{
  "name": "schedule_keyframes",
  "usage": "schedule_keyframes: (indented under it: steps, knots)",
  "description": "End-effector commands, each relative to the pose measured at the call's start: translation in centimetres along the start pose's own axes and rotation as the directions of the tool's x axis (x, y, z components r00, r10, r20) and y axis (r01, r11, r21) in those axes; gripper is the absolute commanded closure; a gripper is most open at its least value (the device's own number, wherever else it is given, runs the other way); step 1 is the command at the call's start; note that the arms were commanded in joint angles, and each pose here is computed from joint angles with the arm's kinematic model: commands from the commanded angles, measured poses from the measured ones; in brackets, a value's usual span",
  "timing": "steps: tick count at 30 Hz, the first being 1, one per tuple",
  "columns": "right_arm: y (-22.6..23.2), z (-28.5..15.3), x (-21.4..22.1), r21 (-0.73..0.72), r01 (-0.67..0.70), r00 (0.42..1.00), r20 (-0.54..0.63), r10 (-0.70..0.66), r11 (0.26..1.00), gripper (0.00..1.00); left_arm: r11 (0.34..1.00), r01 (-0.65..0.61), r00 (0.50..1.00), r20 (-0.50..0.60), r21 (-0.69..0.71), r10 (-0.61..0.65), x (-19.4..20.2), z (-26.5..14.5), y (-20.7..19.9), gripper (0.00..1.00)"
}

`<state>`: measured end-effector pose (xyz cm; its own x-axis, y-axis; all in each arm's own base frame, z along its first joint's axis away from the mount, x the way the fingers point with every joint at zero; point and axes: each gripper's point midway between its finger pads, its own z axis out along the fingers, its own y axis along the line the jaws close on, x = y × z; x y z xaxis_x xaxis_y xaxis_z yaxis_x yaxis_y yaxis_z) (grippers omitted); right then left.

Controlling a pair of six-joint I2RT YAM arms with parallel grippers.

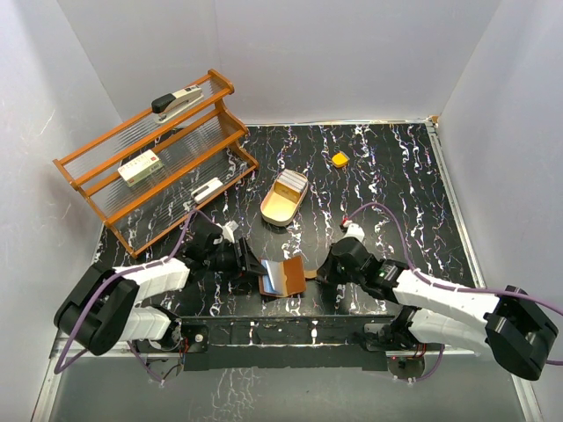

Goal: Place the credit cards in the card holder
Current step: Open the card holder at the center of the board.

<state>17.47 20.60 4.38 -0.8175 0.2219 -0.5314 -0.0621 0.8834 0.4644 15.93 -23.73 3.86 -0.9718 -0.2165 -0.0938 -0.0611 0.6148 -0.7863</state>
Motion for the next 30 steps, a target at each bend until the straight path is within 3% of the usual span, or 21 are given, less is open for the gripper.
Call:
schedule_keyframes:
  steps: [1, 2, 7, 9, 17, 23, 30]
  knots:
    - [1.5, -0.3, -1.6, -0.067, 0.004, 0.998, 0.063, 0.000, 0.998, 1.00, 0.997, -0.017, 1.000, -0.020, 0.074, 0.018, 0.2, 0.4, -1.2, 0.54]
    - [1.6, -0.3, -1.7, -0.068, 0.005, 0.998, 0.064, -0.001, 0.998, 1.00, 0.997, -0.016, 1.000, -0.022, 0.079, 0.018, 0.2, 0.4, -1.3, 0.58]
    - [1.8, -0.4, -1.9, -0.064, 0.023, 0.998, 0.058, -0.019, 0.998, 1.00, 0.993, -0.019, 1.000, -0.020, 0.119, 0.021, 0.2, 0.1, -2.4, 0.93]
    - [2.2, -0.9, -2.4, -0.053, 0.042, 0.998, 0.052, -0.039, 0.998, 0.95, 0.989, -0.021, 1.000, -0.017, 0.150, 0.024, 0.2, -0.2, -3.1, 1.00]
    - [8.2, -5.1, -6.0, -0.217, 0.087, 0.994, 0.076, -0.072, 0.972, 0.61, 0.991, -0.048, 0.999, 0.006, 0.126, 0.048, -0.1, -1.0, -3.5, 1.00]
    - [12.4, -6.0, -5.0, -0.391, 0.042, 0.999, -0.006, -0.048, 0.920, 0.58, 0.995, -0.042, 0.999, -0.025, 0.090, 0.044, 0.0, -0.6, -3.1, 0.99]
    - [14.4, -4.3, -2.5, -0.414, 0.069, 0.993, -0.060, -0.103, 0.908, 0.51, 0.996, -0.042, 0.998, -0.043, 0.082, 0.046, 0.3, -0.4, -3.0, 0.94]
